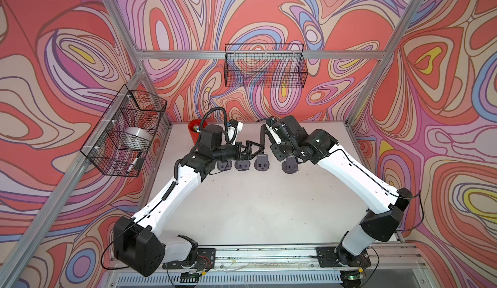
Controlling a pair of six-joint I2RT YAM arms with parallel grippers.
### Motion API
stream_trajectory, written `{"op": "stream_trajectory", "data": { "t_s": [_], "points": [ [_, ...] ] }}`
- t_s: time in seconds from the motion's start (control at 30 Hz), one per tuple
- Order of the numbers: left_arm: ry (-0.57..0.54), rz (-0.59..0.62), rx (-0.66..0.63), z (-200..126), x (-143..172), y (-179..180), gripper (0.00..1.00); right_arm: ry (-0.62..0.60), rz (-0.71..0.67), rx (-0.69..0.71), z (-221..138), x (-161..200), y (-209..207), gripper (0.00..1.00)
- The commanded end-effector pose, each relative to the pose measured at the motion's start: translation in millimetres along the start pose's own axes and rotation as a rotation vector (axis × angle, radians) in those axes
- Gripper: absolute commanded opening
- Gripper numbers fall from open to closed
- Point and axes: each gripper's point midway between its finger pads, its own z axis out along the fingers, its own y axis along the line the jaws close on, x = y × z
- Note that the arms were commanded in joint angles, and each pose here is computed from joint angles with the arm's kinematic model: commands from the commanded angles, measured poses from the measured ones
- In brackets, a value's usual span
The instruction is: Open the phone stand
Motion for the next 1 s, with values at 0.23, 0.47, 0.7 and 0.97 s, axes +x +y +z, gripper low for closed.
{"op": "stream_trajectory", "data": {
  "t_s": [0.23,0.47,0.7,0.97],
  "points": [
    [0.044,0.153,-0.227,3,4,-5,0.69,0.059,0.063,0.138,6,-2,-16,0.0],
    [0.074,0.217,-0.325,20,10,-1,0.48,0.045,0.091,0.148,1,-8,-12,0.0],
    [0.053,0.234,-0.351,35,3,0,0.42,0.068,0.074,0.151,7,-6,-6,0.0],
    [0.036,0.251,-0.38,37,-4,0,0.35,0.074,0.071,0.151,10,-6,-4,0.0]
  ]
}}
